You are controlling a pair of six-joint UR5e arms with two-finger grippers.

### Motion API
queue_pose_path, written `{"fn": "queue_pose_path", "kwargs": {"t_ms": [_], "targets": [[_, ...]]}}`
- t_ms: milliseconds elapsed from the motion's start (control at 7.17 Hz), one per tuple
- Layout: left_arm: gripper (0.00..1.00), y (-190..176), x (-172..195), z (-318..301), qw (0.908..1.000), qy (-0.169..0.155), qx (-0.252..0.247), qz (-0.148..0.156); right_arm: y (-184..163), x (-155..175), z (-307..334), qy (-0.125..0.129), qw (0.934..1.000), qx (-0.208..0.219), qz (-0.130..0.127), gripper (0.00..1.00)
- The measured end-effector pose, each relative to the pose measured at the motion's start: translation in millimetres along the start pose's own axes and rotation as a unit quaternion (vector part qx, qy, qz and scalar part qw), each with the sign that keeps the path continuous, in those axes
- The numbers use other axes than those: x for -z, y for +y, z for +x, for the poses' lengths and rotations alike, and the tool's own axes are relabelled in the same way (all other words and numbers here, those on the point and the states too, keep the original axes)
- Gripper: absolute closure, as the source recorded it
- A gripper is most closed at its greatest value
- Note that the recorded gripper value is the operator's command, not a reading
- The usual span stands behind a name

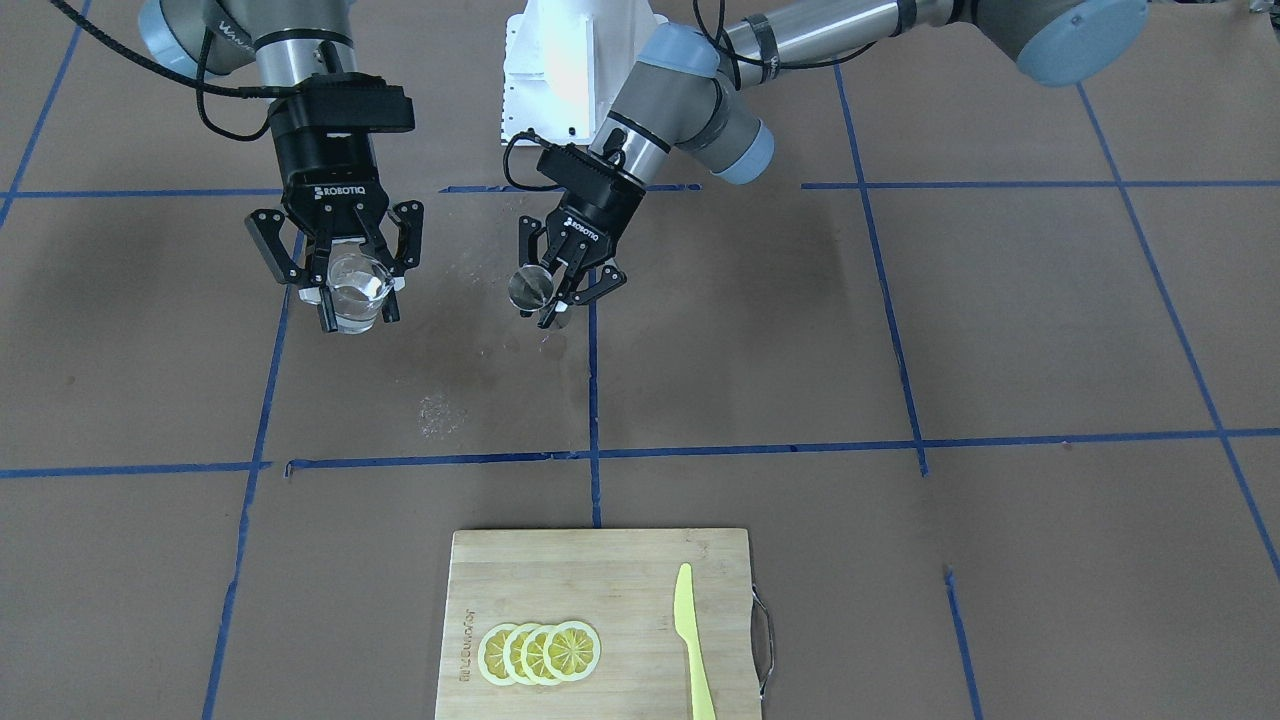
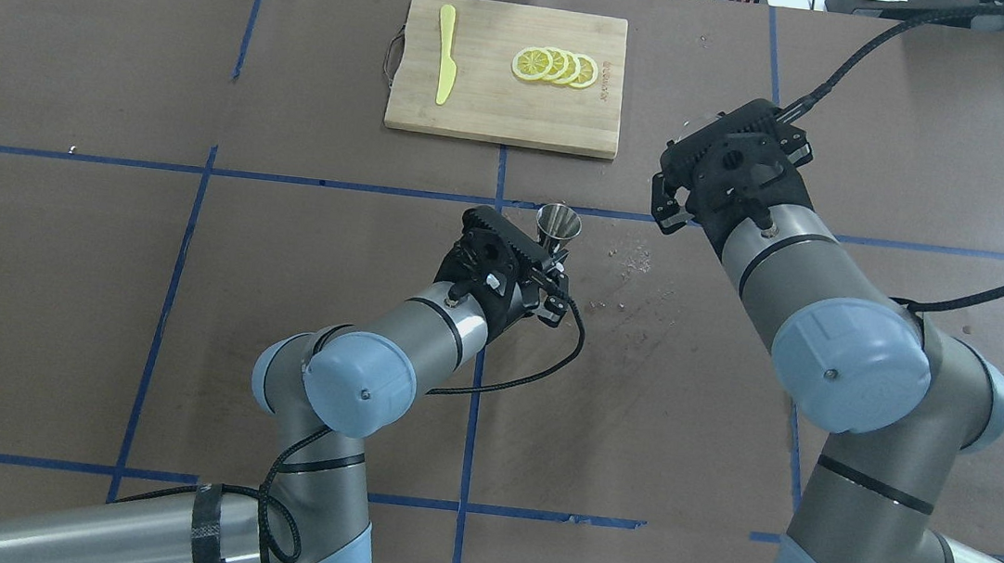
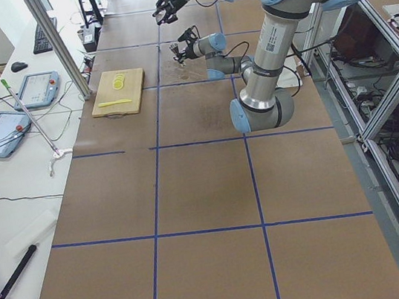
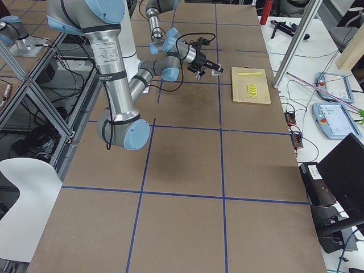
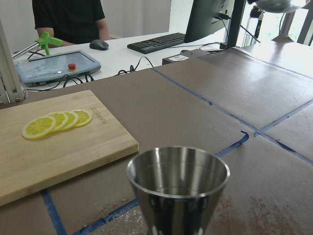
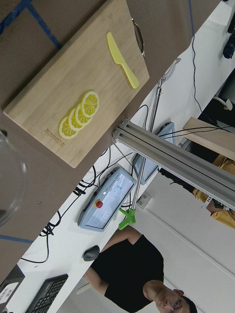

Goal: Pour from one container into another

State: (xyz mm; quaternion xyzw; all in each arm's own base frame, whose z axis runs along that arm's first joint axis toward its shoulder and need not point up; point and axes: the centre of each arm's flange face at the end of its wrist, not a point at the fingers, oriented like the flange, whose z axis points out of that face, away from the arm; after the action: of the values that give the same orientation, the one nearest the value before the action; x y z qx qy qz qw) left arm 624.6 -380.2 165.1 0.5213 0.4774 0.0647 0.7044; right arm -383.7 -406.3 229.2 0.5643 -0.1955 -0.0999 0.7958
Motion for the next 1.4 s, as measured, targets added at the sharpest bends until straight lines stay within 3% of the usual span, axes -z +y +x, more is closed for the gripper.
{"fn": "queue_pose_path", "kwargs": {"t_ms": [1395], "targets": [[1.0,-11.2,-9.7,22.1,0.9999,0.016,0.004,-0.002,-4.8,24.9,-73.8,0.018,0.9976,0.067,0.0,1.0]]}}
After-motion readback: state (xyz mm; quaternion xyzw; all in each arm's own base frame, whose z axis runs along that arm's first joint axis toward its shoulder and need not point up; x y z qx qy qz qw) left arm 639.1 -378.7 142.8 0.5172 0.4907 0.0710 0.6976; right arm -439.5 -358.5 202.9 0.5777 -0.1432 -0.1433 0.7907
